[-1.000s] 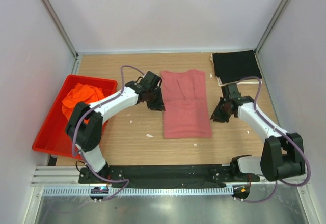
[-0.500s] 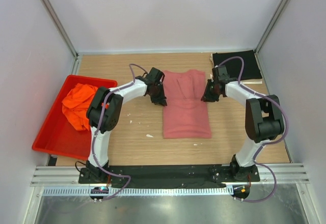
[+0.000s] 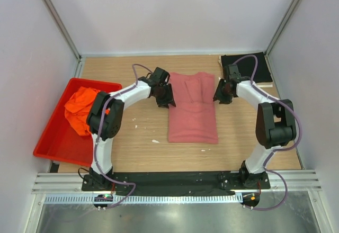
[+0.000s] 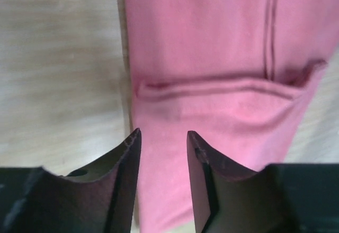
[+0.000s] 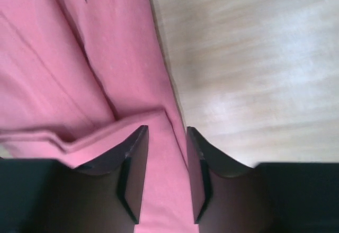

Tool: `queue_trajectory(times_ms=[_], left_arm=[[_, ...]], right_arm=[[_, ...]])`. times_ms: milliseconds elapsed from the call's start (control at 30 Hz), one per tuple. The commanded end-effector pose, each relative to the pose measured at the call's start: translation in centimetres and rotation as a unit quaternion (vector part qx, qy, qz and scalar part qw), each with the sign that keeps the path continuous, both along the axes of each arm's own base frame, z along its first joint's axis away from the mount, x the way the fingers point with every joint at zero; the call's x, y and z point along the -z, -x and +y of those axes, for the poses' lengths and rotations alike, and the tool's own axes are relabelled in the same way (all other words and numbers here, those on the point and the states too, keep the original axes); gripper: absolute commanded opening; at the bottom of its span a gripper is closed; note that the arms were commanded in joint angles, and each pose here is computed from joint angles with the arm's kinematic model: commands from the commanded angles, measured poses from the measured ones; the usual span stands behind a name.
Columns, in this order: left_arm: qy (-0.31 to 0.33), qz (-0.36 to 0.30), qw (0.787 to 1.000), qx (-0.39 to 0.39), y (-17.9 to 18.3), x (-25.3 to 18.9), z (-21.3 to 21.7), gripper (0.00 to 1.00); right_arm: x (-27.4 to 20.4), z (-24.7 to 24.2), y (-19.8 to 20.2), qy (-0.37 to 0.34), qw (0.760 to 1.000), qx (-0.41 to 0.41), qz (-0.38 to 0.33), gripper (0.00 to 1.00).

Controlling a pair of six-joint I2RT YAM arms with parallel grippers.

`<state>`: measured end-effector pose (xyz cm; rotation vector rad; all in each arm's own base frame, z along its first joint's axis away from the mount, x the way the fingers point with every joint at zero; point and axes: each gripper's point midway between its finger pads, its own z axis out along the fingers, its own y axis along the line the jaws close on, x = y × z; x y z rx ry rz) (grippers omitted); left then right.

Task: Fold and stack the t-shirts
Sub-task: Fold the tshirt

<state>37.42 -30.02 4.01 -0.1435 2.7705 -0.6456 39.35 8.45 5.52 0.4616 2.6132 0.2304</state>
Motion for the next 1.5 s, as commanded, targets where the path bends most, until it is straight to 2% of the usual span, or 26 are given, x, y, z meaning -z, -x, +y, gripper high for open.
queue_trajectory(times_ms=[0,33,133,300,533,800,933,1267,1467], left_arm=[[0.039,-0.046,0.998,0.019,1.2,-7.5,0.4,0.43],[0.041,-0.042,0.998,0.023,2.2,-7.9,0.7,0.44],[0.032,-0.033,0.999,0.029,5.8,-8.0,1.6,0.47],[0.015,0.018,1.0,0.018,12.8,-4.4,3.0,0.5],[0.07,0.038,0.997,-0.009,16.3,-2.3,2.1,0.51],[0.058,0.071,0.995,-0.032,17.2,1.0,1.5,0.52],[0.068,0.067,0.995,-0.042,17.0,1.2,1.2,0.52],[0.054,0.077,0.993,-0.073,16.8,2.3,1.6,0.51],[0.046,0.083,0.992,-0.081,17.2,2.9,1.9,0.44]], right_arm=[[-3.8,-0.7,3.2,-0.009,0.999,0.042,0.012,0.42],[-3.7,0.3,4.5,-0.043,0.997,0.052,0.03,0.45],[-3.1,0.9,9.1,-0.076,0.991,0.094,0.057,0.49],[-1.6,1.2,15.7,-0.089,0.984,0.129,0.09,0.52],[0.6,2.3,20.2,-0.096,0.981,0.132,0.108,0.5],[2.6,2.0,21.0,-0.092,0.982,0.134,0.096,0.5],[3.2,2.0,21.1,-0.094,0.983,0.13,0.093,0.49],[1.2,2.2,20.5,-0.107,0.982,0.136,0.069,0.47],[1.7,2.0,20.1,-0.1,0.983,0.14,0.068,0.49]])
